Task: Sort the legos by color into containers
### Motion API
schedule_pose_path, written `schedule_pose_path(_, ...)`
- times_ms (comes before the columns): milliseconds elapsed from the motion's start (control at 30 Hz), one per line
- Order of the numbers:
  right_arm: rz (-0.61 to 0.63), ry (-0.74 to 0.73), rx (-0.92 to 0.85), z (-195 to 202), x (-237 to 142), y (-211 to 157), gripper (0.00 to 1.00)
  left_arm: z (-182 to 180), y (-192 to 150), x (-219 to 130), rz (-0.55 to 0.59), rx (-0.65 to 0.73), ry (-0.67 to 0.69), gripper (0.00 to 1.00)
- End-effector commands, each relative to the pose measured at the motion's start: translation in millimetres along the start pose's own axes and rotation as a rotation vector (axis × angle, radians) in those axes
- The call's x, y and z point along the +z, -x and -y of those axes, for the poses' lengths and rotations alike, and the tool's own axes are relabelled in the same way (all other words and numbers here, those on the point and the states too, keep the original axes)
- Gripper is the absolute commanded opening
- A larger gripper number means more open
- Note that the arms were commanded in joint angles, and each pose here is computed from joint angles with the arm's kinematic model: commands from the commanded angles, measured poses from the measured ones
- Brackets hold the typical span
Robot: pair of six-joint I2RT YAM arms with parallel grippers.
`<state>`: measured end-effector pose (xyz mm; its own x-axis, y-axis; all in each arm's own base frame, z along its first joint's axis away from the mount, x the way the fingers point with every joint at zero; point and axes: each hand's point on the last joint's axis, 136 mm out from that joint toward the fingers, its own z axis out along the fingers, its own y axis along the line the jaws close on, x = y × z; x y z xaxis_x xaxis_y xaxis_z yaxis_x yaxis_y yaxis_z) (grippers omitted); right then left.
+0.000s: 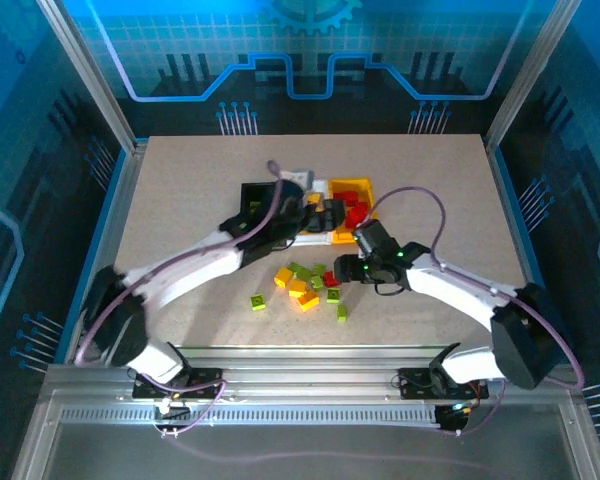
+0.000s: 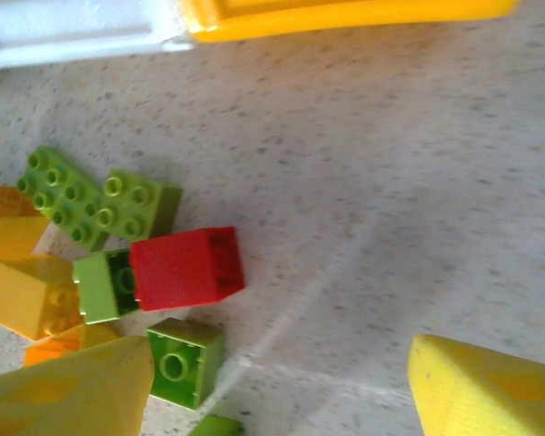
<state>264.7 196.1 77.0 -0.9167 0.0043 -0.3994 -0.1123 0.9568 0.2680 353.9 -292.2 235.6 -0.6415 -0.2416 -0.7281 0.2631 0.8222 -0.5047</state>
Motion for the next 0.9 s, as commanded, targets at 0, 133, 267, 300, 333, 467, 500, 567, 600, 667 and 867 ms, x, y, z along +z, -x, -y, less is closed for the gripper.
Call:
schedule_pose_path(0, 0.008, 0.037, -0.055, -28, 13, 10, 0.76, -45, -28, -32, 0.019, -0.039, 0.1, 0.99)
schedule_pose_path(133, -0.025, -0.021, -0.051, -32, 32, 15, 0.74, -84, -52, -82, 0.036, -0.053, 0.177, 0.99)
schedule_pose_path(267, -0.049, -0.065, -0.044, -27, 44, 14, 0.67, -110, -72, -109, 0.03, -0.073, 0.229, 0.99)
schedule_pose_path(300, -0.057, -0.067, -0.044, -26, 46, 12, 0.65, -116, -77, -113, 0.027, -0.078, 0.244, 0.99)
schedule_pose_path(333, -0.066, -0.069, -0.046, -26, 48, 10, 0.64, -121, -80, -117, 0.029, -0.084, 0.257, 0.99)
schedule_pose_path(467, -0.106, -0.077, -0.062, -26, 58, -2, 0.63, -133, -88, -123, 0.028, -0.089, 0.288, 0.99)
schedule_pose_path(500, -0.117, -0.08, -0.063, -26, 61, -5, 0.63, -135, -90, -122, 0.024, -0.086, 0.294, 0.99)
schedule_pose_path(567, -0.13, -0.084, -0.067, -25, 65, -10, 0.62, -137, -92, -121, 0.011, -0.087, 0.306, 0.99)
schedule_pose_path(600, -0.134, -0.093, -0.061, -22, 67, -12, 0.59, -138, -93, -120, 0.005, -0.087, 0.309, 0.99)
schedule_pose_path(667, -0.131, -0.105, -0.059, -19, 67, -13, 0.51, -139, -94, -118, -0.008, -0.087, 0.319, 0.99)
schedule_pose_path(867, -0.05, -0.085, -0.058, -21, 47, 6, 0.35, -145, -99, -119, -0.038, -0.082, 0.349, 0.99)
